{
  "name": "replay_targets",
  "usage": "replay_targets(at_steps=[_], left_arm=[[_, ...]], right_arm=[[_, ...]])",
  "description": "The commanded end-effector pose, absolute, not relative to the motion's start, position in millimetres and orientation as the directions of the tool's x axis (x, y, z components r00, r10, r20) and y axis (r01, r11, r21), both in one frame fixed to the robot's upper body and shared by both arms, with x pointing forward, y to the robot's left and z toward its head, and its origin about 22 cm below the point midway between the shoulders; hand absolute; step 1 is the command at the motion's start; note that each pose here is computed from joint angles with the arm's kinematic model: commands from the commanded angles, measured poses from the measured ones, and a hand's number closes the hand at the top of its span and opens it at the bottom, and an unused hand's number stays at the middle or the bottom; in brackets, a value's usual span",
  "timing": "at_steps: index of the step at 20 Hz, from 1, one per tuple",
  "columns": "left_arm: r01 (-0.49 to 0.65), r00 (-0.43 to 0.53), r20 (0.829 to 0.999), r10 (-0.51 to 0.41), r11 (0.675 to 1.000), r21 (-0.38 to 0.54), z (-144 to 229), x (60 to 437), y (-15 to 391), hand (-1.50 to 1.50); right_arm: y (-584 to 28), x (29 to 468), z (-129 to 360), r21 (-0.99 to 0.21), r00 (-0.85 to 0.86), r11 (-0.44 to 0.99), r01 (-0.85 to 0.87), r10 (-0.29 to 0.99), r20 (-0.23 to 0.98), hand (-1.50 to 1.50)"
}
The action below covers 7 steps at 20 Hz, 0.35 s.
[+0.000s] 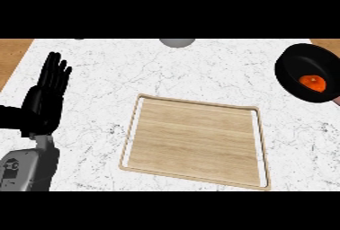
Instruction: Pick the squash from the tray and place it in the pot
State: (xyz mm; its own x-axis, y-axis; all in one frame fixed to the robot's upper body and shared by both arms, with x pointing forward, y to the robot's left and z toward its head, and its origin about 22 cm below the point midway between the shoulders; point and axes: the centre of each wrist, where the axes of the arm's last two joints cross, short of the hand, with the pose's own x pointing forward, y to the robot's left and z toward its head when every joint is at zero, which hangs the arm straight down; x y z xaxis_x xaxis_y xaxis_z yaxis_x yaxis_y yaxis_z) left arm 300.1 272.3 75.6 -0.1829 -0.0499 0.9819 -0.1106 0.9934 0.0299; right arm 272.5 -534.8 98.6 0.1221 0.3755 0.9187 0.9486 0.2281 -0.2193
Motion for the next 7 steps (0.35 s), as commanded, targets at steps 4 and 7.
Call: replay_targets(at_steps=[4,7], left_arm=[[-0.102,-0.191,0.981,-0.045,0.994,0.026,75.7,288.5,273.9,0.00],[-0.106,-0.196,0.980,-0.041,0.994,0.021,81.1,307.7,283.8,0.00]], right_arm=[[-558.8,229.9,106.8,-0.223,0.132,0.211,0.952,0.375,0.918,-1.50],[-567.2,188.3,104.0,-0.207,0.116,0.201,0.957,0.387,0.915,-1.50]])
